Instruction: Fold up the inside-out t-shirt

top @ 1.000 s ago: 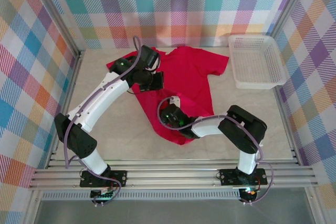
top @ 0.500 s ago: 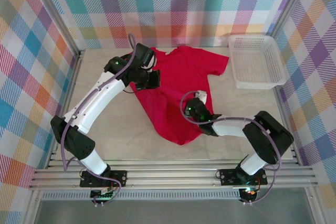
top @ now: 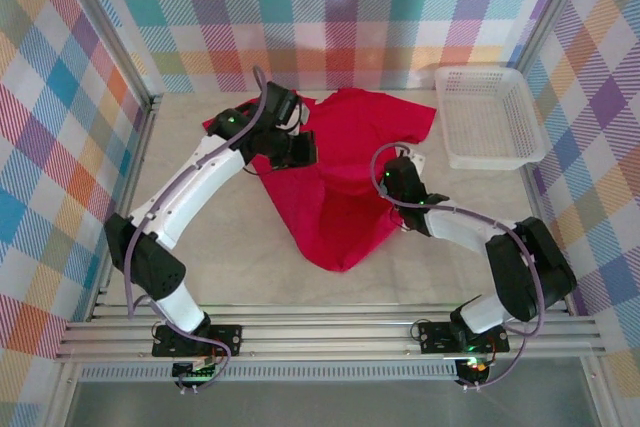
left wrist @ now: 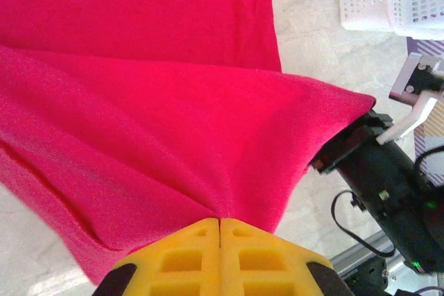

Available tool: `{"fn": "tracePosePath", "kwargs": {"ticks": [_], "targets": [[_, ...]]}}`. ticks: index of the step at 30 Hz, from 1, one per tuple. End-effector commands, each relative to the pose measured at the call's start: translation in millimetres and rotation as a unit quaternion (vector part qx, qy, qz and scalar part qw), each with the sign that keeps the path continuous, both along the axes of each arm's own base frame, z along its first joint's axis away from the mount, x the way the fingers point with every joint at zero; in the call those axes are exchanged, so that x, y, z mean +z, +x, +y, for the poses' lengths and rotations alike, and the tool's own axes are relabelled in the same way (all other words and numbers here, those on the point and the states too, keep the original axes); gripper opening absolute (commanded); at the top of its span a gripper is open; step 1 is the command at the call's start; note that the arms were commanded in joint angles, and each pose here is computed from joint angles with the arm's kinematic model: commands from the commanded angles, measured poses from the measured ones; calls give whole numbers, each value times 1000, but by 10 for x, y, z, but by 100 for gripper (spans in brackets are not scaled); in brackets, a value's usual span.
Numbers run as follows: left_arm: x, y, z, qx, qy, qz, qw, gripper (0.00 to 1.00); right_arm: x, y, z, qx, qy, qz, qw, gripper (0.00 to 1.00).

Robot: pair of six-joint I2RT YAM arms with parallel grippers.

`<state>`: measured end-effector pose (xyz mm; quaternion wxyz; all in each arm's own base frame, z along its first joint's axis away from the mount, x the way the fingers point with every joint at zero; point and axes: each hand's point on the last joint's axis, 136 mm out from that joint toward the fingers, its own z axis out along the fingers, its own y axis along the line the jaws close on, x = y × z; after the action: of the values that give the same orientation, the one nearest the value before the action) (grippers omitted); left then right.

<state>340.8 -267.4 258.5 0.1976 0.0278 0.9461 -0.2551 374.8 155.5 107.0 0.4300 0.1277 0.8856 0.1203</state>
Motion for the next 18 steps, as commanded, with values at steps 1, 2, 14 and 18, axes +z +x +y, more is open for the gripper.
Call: {"fn": "tracePosePath", "kwargs": {"ticks": [1, 2, 14, 18], "targets": [[-119, 179, -116, 5, -22, 21, 1000, 0, -60, -224, 374, 94, 50, 52, 993, 26], [-156, 226, -127, 8, -22, 27, 999, 0, -98, -289, 450, 114, 63, 67, 989, 27], [-257, 525, -234, 13, -25, 51, 998, 0, -14, -850, 838, 194, 117, 84, 970, 26], [-260, 516, -217, 15, -21, 51, 998, 0, -80, -953, 1107, 222, 113, 58, 967, 21]]}}
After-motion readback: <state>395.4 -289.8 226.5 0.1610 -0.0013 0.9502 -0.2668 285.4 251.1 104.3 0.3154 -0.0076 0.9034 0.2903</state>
